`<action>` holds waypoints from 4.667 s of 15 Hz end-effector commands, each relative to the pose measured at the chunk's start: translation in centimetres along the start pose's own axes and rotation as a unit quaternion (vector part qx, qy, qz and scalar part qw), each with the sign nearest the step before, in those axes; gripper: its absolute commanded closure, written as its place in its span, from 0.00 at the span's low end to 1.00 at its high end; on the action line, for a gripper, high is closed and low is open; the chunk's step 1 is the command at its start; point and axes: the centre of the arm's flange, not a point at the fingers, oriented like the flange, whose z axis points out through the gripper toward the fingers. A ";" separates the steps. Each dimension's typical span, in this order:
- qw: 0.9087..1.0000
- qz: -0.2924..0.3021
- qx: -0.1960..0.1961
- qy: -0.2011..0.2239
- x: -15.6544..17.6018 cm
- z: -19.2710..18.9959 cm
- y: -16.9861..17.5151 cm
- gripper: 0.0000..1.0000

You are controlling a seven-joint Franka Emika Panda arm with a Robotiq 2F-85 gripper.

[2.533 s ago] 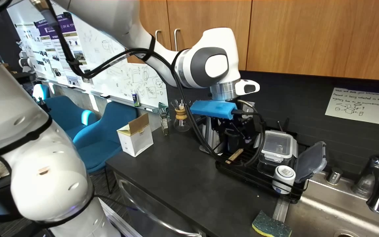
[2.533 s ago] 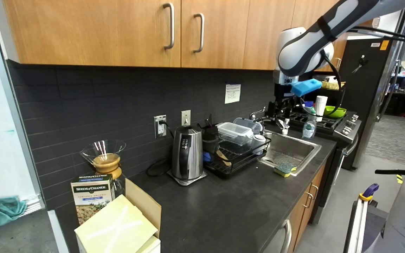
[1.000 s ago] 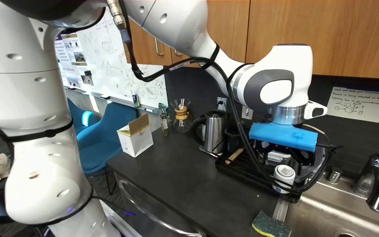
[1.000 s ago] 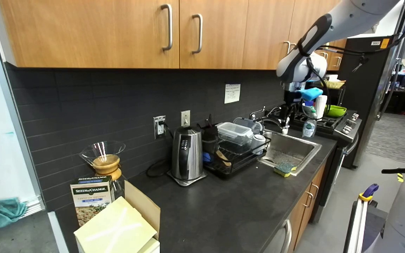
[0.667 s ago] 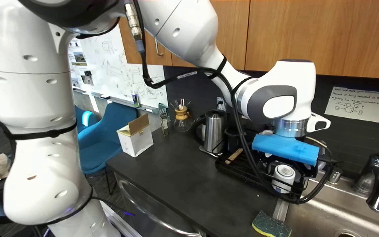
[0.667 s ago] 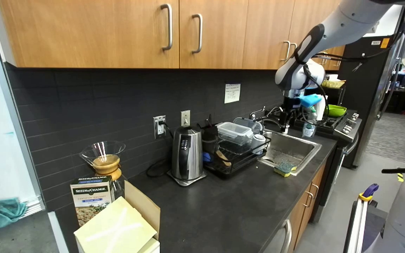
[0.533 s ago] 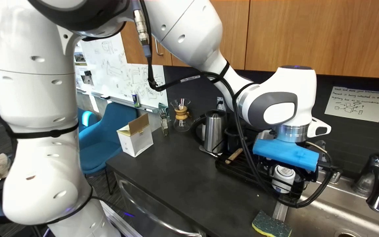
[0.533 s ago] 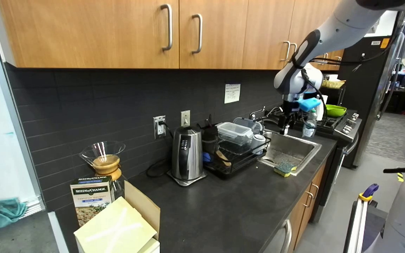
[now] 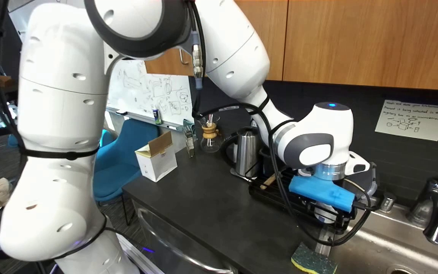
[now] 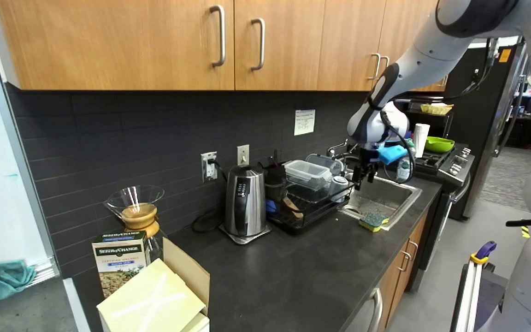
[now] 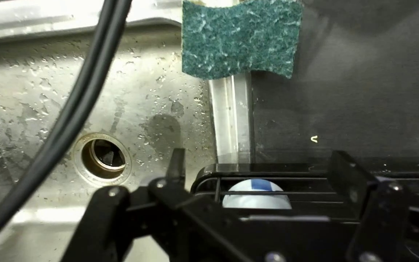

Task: Shift the sponge to the left

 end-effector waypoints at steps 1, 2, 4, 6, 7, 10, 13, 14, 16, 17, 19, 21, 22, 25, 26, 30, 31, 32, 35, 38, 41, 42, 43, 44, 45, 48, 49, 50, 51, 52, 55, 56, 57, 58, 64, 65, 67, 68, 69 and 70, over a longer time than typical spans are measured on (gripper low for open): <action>1.000 0.024 -0.007 0.018 1.1 2.4 -0.6 0.00; 0.999 0.035 -0.010 0.020 1.1 3.0 -1.0 0.00; 0.998 0.061 -0.015 0.023 1.0 4.0 -1.5 0.00; 0.996 0.088 -0.017 0.023 0.7 4.8 -1.8 0.00; 0.995 0.100 -0.017 0.023 0.5 5.1 -1.8 0.00; 0.990 0.135 -0.019 0.019 -0.1 5.7 -1.9 0.00; 0.984 0.178 -0.019 0.013 -0.6 6.1 -1.8 0.00; 0.980 0.196 -0.019 0.011 -0.8 6.2 -1.8 0.00; 0.972 0.235 -0.022 0.008 -1.1 6.4 -1.7 0.00; 0.965 0.261 -0.025 0.005 -1.3 6.5 -1.7 0.00; 0.951 0.306 -0.032 0.000 -1.5 6.6 -1.7 0.00; 0.937 0.348 -0.036 -0.007 -1.2 6.6 -1.4 0.00; 0.929 0.367 -0.038 -0.011 -1.1 6.5 -1.5 0.00; 0.907 0.419 -0.043 -0.025 -0.6 6.1 -2.2 0.00; 0.900 0.432 -0.043 -0.032 -0.4 6.2 -2.5 0.00; 0.879 0.473 -0.041 -0.055 0.2 6.1 -3.4 0.00; 0.874 0.480 -0.040 -0.061 0.2 6.1 -3.5 0.00; 0.869 0.489 -0.038 -0.066 0.3 6.0 -3.7 0.00; 0.852 0.515 -0.032 -0.086 0.3 6.0 -3.8 0.00; 0.843 0.527 -0.035 -0.101 0.3 5.9 -3.9 0.00; 0.839 0.532 -0.043 -0.105 0.3 5.8 -3.8 0.00; 0.839 0.533 -0.045 -0.105 0.4 5.7 -3.8 0.00; 0.839 0.532 -0.046 -0.104 0.4 5.7 -3.7 0.00; 0.841 0.530 -0.048 -0.103 0.4 5.6 -3.8 0.00; 0.842 0.528 -0.050 -0.101 0.4 5.6 -3.7 0.00; 0.851 0.512 -0.055 -0.100 0.3 5.6 -3.7 0.00; 0.852 0.511 -0.058 -0.100 -5.9 7.3 0.6 0.00; 0.855 0.505 -0.058 -0.102 -6.9 7.1 1.1 0.00; 0.858 0.498 -0.059 -0.106 -8.9 7.2 2.0 0.00; 0.851 0.511 -0.057 -0.107 -4.5 7.4 -0.2 0.00; 0.851 0.509 -0.062 -0.115 -8.8 8.3 2.8 0.00; 0.851 0.509 -0.062 -0.115 -9.0 8.3 2.9 0.00; 0.852 0.507 -0.061 -0.114 -8.8 8.2 2.7 0.00; 0.854 0.504 -0.061 -0.113 -8.4 8.2 2.4 0.00; 0.857 0.499 -0.060 -0.112 -8.0 8.1 1.9 0.00; 0.857 0.499 -0.060 -0.112 -8.0 8.1 1.9 0.00; 0.857 0.499 -0.060 -0.112 -8.0 8.1 1.9 0.00; 0.857 0.499 -0.060 -0.112 -8.0 8.1 1.9 0.00; 0.857 0.499 -0.060 -0.112 -8.0 8.1 1.9 0.00; 0.857 0.499 -0.060 -0.112 -8.0 8.1 1.9 0.00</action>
